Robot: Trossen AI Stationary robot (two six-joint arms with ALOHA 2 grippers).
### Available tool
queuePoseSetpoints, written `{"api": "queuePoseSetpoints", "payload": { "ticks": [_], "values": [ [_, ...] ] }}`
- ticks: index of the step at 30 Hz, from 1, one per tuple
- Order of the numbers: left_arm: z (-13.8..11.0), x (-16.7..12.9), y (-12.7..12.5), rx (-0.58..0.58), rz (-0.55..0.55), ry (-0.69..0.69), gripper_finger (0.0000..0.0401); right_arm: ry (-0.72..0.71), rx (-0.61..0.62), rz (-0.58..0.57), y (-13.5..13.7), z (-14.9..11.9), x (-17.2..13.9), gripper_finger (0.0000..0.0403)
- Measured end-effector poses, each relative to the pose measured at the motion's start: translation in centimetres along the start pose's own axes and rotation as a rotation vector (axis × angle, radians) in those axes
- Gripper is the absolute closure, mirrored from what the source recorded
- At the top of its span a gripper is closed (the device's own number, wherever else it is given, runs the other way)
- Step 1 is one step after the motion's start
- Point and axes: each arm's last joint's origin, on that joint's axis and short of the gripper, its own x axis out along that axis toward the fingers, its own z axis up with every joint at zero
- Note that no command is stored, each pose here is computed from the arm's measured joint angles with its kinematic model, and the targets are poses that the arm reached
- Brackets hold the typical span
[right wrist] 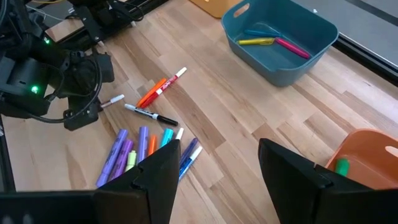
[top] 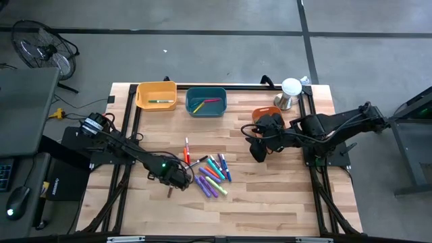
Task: Pick & Place Markers
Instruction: Put the brown marker pen into the yellow bin
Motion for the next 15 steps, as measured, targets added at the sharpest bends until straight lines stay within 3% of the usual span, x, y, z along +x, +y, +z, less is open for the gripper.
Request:
{"api": "queuePoseSetpoints", "payload": {
  "ticks": [2, 15],
  "values": [
    [0.01, 0.00, 0.03, 0.026, 0.003, -0.001, 0.0378, 0.000, 0.000, 0.000, 0.00, 0.00, 0.00, 0.0198],
    [0.03, 0.37, 0.10, 0.201, 0.030, 0.007, 0.0379, -0.008, -0.010, -0.001, 0.20, -0.20, -0.18, 0.0198]
  ]
}}
